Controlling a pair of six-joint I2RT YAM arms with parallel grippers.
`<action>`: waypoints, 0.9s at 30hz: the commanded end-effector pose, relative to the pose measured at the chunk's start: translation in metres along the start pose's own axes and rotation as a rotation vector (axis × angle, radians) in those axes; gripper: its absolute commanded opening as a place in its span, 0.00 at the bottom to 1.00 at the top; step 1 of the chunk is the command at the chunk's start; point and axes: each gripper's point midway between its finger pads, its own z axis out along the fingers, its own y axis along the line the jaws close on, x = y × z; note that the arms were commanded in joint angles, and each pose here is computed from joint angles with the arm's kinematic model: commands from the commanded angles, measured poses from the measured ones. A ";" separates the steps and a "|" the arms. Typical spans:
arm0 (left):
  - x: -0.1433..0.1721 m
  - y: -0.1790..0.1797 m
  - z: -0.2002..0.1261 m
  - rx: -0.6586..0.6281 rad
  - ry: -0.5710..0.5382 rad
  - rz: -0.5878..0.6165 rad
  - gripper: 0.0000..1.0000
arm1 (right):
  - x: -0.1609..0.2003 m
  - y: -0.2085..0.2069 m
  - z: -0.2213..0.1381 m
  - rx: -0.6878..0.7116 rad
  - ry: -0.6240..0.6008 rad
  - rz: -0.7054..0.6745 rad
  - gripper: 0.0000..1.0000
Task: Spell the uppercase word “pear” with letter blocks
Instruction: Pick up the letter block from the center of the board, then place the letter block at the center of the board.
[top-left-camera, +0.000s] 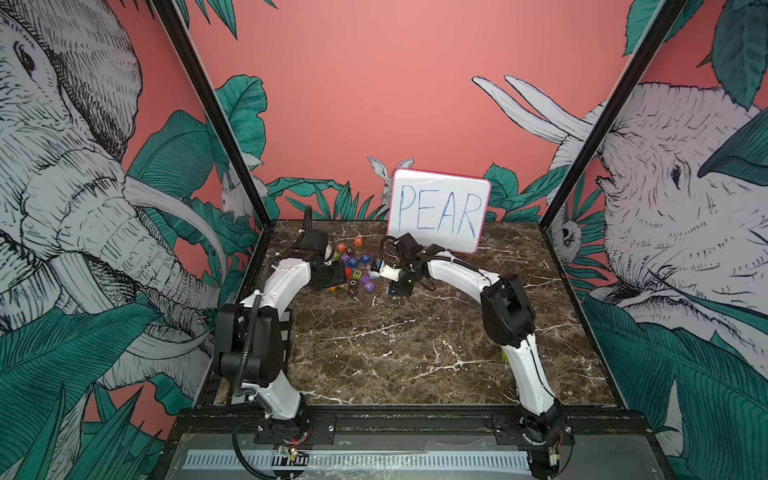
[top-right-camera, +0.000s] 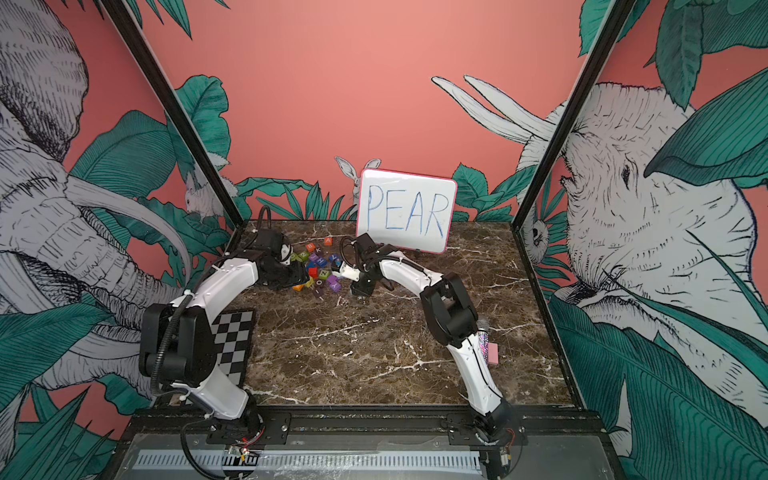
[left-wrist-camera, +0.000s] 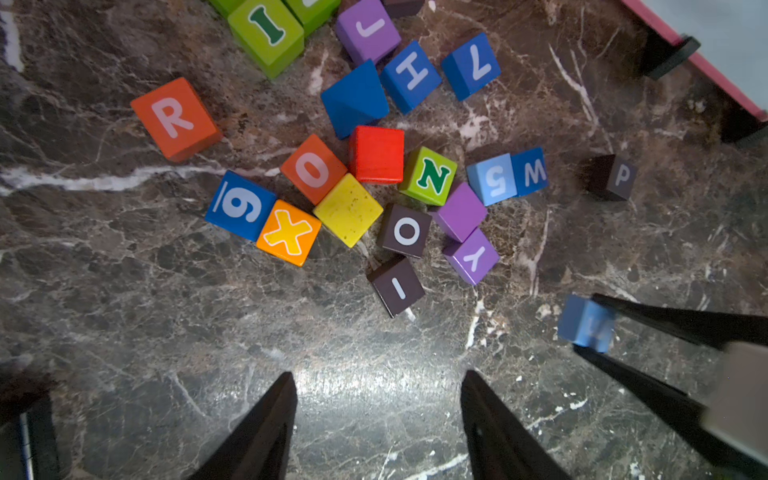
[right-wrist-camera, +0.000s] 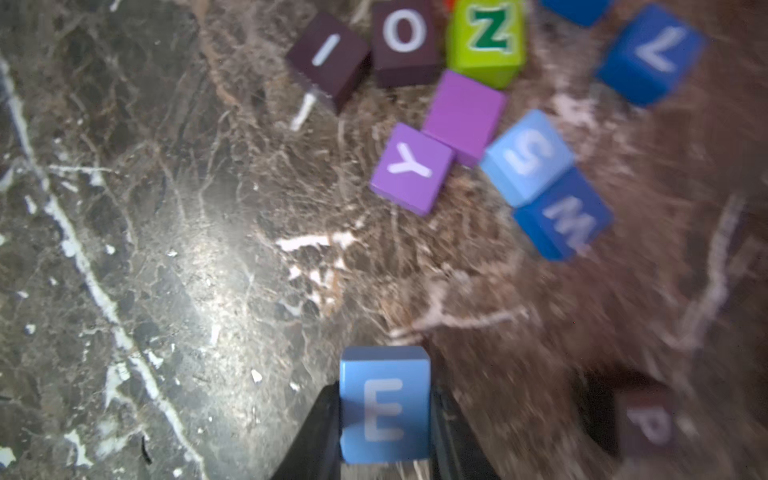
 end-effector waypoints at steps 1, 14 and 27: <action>0.000 -0.024 -0.015 0.036 -0.051 0.037 0.65 | -0.012 -0.053 -0.043 0.338 -0.093 0.318 0.01; 0.001 -0.072 0.021 0.182 -0.052 -0.004 0.78 | 0.066 -0.073 -0.033 0.508 -0.111 1.090 0.00; 0.000 -0.079 0.025 0.187 -0.043 0.032 0.99 | 0.080 -0.104 -0.006 0.603 -0.039 1.199 0.00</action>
